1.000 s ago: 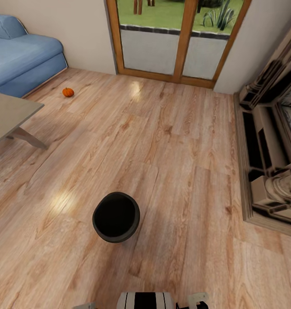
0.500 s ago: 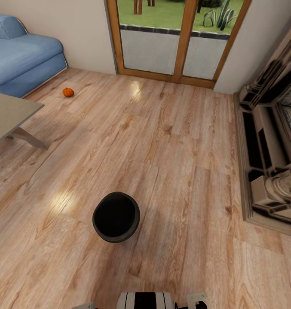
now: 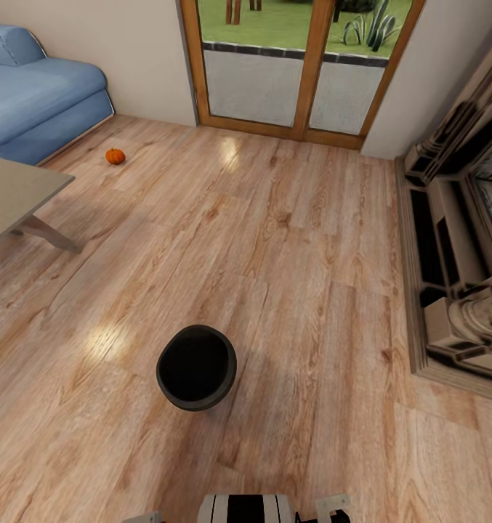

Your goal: Place each of the two pumpkins and all three candles from the living room inside a cabinet in the living room (use any cabinet), then make sure every cabinet is closed, and position the cauldron so it is next to a table in the living room.

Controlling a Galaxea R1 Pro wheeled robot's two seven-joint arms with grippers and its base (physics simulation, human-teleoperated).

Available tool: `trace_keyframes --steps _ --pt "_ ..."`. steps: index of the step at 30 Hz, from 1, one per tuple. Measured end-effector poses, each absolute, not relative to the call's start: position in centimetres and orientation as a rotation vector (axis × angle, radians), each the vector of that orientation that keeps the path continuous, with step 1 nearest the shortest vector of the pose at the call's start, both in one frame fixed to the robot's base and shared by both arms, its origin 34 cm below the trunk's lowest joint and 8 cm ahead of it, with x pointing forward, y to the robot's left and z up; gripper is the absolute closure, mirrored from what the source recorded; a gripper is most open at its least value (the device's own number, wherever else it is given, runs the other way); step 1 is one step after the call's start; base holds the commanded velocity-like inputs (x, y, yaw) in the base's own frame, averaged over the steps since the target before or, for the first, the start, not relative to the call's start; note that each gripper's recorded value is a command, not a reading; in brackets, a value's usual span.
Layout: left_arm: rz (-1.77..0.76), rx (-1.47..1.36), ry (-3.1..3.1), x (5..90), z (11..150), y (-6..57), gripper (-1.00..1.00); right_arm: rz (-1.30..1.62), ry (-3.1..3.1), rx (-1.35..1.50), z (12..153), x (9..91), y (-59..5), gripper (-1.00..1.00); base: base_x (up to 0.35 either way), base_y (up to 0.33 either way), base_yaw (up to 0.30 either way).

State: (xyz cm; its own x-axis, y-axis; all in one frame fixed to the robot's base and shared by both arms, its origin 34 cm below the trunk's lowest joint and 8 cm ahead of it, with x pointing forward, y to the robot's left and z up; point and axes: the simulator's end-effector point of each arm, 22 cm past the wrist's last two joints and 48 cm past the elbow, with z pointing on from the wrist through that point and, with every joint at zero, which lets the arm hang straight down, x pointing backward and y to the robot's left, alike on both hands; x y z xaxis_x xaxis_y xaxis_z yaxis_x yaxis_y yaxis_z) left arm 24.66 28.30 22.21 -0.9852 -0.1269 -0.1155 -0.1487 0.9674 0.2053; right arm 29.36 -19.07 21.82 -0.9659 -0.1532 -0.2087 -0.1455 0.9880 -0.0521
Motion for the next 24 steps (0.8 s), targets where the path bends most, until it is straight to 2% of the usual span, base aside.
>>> trace_keyframes --steps 24 --pt "0.317 -0.214 3.004 25.19 22.37 27.99 -1.0 -0.057 2.905 -0.221 22.03 29.93 -19.19 -1.0 0.0 0.0 0.0"
